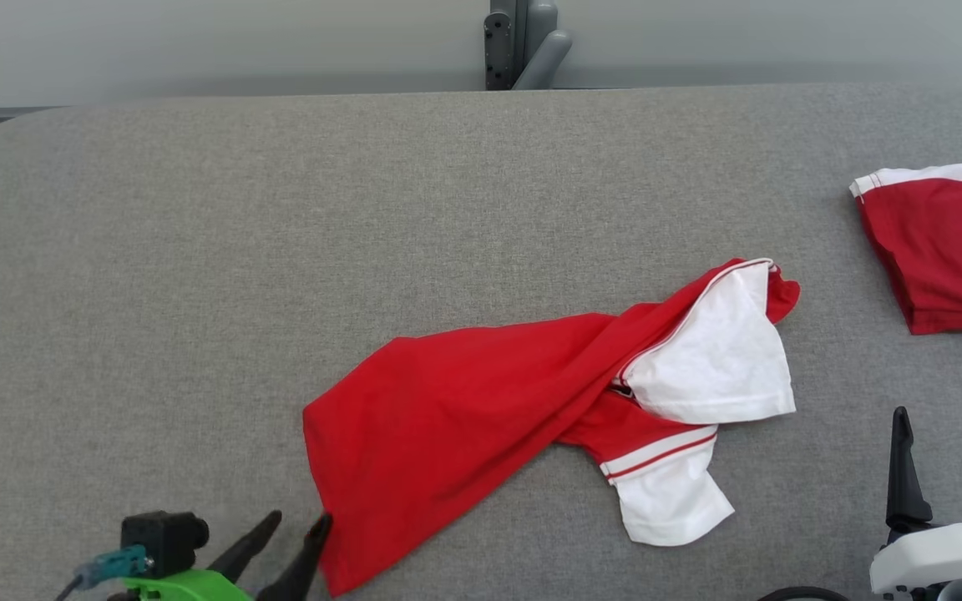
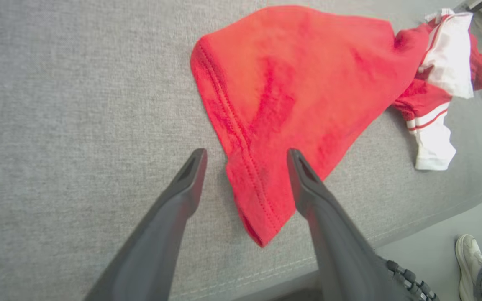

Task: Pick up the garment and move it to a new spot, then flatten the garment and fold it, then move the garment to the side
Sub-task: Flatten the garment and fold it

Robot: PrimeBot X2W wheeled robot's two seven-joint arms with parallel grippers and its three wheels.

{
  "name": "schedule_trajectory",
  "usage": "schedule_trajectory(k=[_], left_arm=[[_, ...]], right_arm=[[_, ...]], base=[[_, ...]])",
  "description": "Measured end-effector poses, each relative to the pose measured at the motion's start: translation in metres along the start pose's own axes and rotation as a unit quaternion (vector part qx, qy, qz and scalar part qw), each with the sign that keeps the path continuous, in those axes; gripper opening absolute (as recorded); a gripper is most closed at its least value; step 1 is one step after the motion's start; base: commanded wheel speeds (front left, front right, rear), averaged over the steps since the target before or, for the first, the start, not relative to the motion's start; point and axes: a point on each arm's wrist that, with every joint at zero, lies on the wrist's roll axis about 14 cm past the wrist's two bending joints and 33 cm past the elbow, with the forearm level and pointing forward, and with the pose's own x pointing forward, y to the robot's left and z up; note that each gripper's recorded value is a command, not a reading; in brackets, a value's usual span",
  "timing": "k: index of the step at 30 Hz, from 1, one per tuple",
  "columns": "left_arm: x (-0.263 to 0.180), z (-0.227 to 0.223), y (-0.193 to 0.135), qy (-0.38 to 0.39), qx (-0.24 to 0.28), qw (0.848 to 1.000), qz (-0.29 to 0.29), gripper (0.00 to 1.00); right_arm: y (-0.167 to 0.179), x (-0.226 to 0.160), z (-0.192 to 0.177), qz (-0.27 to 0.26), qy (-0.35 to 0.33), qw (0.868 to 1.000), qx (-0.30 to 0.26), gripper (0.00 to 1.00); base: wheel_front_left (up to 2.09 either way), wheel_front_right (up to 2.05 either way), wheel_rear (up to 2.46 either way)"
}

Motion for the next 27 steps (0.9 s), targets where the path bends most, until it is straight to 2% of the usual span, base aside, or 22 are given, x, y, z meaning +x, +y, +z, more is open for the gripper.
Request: schedule_trajectory(k=[2, 8, 15, 25, 26, 27], left_arm=[[0.0, 0.017, 0.0, -0.03, -0.024, 0.999, -0.001, 1.0], [0.003, 0.045, 0.023, -0.077, -0.036, 0.996, 0.039, 1.0], [0.039, 0.033, 0.011, -0.034, -0.049, 0.998, 0.02, 1.0], [0.064, 0.014, 0.016, 0.027, -0.01, 0.999, 0.02, 1.0], [0.067, 0.014, 0.015, 0.029, -0.01, 0.999, 0.016, 0.81], [0.071, 0.015, 0.013, 0.029, -0.007, 0.999, 0.012, 0.16]], right_arm=[[0.002, 0.0, 0.002, 0.003, -0.003, 1.0, 0.0, 1.0], [0.002, -0.005, -0.002, 0.004, 0.004, 1.0, 0.0, 1.0], [-0.004, -0.009, -0.005, -0.006, 0.009, 1.0, 0.0, 1.0], [-0.023, -0.016, -0.005, -0.035, 0.01, 0.999, -0.002, 1.0], [-0.024, -0.016, -0.006, -0.037, 0.01, 0.999, -0.002, 1.0], [-0.026, -0.017, -0.006, -0.04, 0.011, 0.999, -0.002, 1.0]], base=[[0.0, 0.0, 0.0], [0.0, 0.0, 0.0], [0.0, 0.0, 0.0], [0.0, 0.0, 0.0], [0.0, 0.0, 0.0], [0.0, 0.0, 0.0]])
